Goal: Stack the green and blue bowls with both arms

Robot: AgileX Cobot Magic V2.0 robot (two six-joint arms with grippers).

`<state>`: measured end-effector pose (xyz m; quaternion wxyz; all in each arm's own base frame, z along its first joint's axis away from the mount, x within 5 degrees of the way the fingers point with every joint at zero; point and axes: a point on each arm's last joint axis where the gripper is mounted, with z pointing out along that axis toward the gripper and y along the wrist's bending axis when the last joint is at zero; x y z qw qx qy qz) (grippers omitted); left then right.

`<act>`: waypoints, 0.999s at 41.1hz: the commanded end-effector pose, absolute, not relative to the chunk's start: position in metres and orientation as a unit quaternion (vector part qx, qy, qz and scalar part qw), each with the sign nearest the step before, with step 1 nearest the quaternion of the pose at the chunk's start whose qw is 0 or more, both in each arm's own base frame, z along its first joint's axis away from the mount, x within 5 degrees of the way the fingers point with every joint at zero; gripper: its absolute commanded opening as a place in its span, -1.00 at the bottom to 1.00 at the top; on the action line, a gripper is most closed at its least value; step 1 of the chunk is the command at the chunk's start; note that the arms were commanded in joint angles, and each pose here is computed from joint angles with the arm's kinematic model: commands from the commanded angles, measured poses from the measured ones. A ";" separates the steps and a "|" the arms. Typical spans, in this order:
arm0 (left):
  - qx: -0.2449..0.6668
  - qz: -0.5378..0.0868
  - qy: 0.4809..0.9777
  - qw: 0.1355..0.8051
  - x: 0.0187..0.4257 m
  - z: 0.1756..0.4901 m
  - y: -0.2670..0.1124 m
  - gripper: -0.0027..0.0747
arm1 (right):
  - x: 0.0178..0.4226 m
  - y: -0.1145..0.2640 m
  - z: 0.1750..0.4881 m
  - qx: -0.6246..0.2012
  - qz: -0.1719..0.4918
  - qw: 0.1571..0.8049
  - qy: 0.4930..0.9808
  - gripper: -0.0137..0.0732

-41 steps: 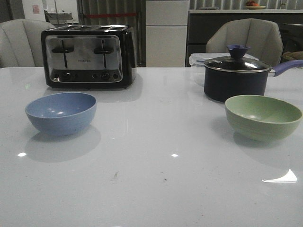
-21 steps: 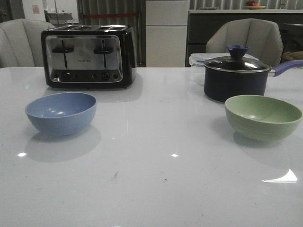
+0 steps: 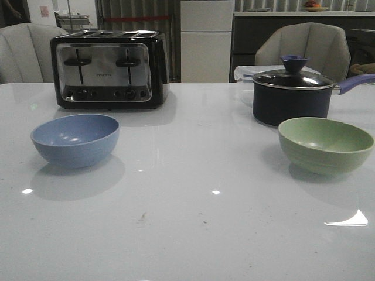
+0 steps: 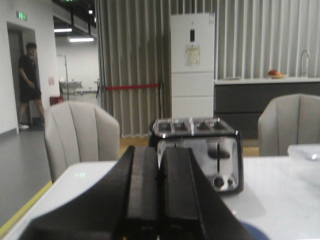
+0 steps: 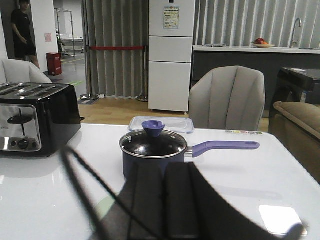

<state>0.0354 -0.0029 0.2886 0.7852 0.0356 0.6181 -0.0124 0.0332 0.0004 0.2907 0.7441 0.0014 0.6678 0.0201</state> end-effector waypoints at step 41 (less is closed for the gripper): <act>0.057 -0.025 0.836 0.545 0.114 0.348 -0.012 -0.58 | 0.162 0.004 0.294 0.002 0.005 0.418 0.909 -0.50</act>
